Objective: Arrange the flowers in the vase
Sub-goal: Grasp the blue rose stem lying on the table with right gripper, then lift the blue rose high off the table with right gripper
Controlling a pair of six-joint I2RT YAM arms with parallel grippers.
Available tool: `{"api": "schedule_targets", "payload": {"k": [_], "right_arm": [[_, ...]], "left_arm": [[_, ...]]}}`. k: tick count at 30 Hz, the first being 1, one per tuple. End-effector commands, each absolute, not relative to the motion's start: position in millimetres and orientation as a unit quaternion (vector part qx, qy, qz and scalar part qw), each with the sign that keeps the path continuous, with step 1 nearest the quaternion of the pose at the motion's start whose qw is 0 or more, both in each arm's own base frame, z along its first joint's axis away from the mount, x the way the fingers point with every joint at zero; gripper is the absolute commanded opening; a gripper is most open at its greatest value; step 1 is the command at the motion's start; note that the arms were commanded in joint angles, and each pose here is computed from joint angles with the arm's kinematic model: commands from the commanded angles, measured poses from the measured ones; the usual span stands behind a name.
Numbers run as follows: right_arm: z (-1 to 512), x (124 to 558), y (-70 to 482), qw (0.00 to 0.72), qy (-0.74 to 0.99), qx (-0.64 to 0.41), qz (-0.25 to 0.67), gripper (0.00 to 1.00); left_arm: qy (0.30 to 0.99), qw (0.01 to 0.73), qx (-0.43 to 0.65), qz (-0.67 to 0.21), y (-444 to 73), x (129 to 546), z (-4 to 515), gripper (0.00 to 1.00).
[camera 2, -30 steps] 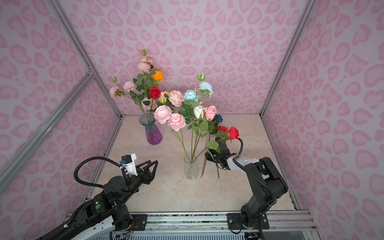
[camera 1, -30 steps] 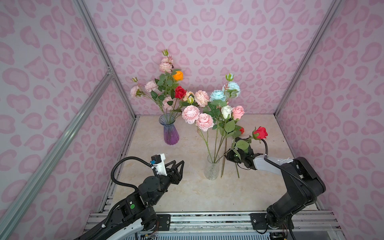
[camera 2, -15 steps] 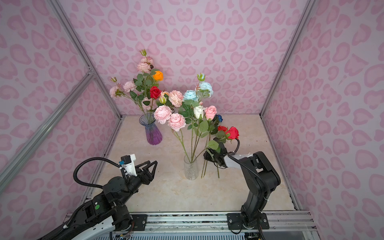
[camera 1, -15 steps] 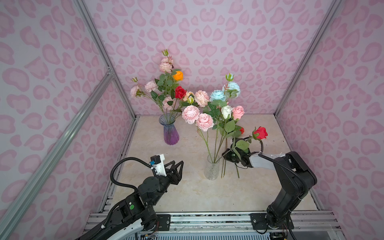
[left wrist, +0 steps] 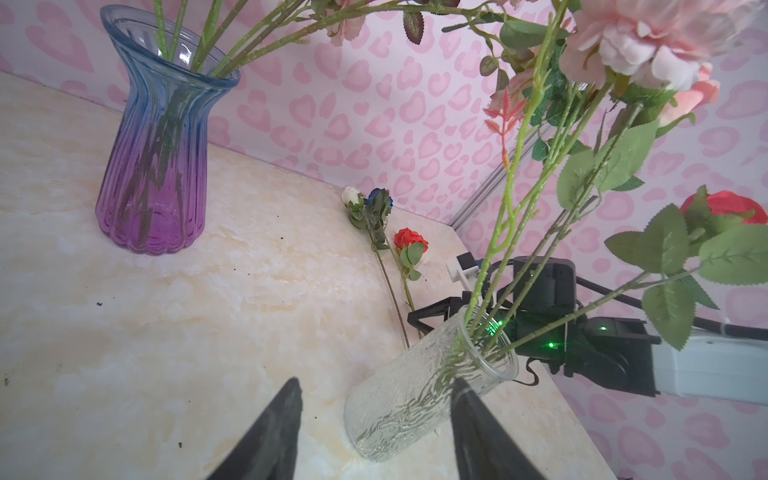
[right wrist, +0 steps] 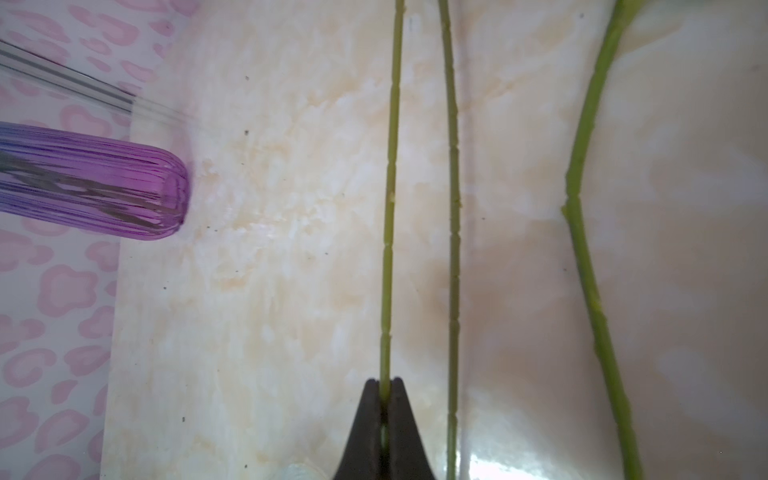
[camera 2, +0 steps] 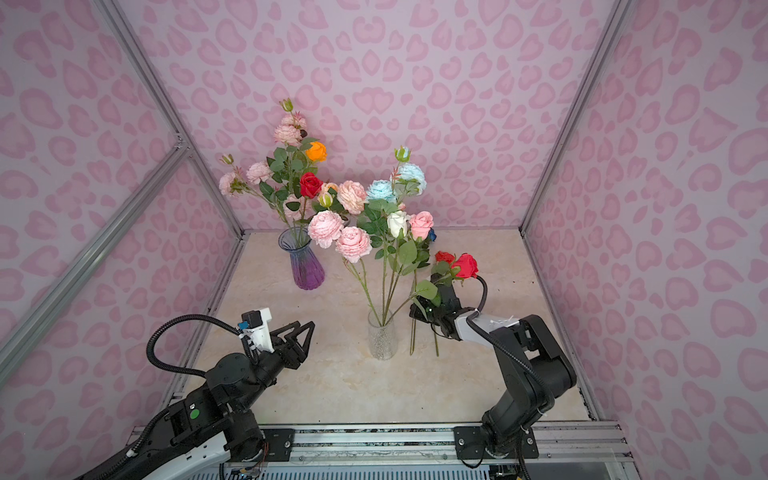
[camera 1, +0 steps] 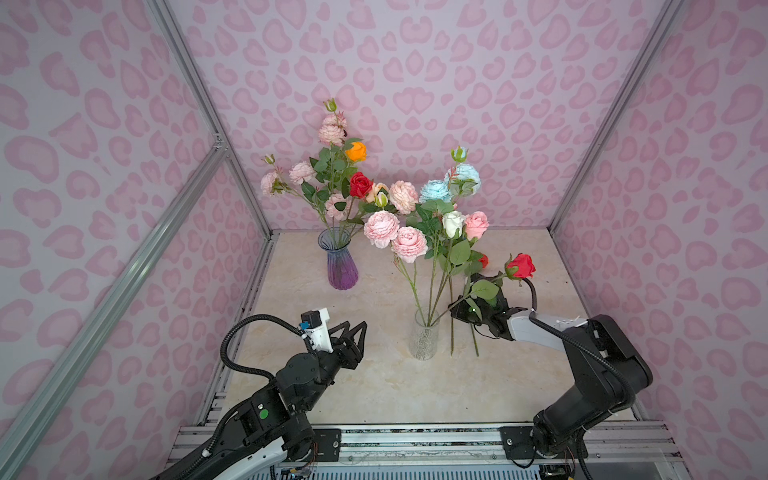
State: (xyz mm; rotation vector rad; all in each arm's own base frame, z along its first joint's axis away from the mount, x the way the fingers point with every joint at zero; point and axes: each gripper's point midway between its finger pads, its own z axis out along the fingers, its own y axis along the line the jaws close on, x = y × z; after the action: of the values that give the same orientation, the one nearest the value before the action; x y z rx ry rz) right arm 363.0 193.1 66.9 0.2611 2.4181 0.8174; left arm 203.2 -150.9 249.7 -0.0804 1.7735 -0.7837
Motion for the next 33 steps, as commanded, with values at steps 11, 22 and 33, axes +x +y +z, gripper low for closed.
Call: {"api": "schedule_targets", "payload": {"k": [11, 22, 33], "right_arm": [[140, 342, 147, 0.388, 0.874, 0.099, 0.276, 0.00], [240, 280, 72, 0.552, 0.799, 0.127, 0.204, 0.00], [348, 197, 89, 0.686, 0.670, -0.014, 0.282, 0.00]], "left_arm": [[0.747, 0.574, -0.019, -0.334, -158, 206, 267, 0.59], [0.725, 0.600, 0.032, -0.336, -169, 204, 316, 0.59], [0.694, 0.608, 0.128, -0.365, -208, 199, 377, 0.59]]}}
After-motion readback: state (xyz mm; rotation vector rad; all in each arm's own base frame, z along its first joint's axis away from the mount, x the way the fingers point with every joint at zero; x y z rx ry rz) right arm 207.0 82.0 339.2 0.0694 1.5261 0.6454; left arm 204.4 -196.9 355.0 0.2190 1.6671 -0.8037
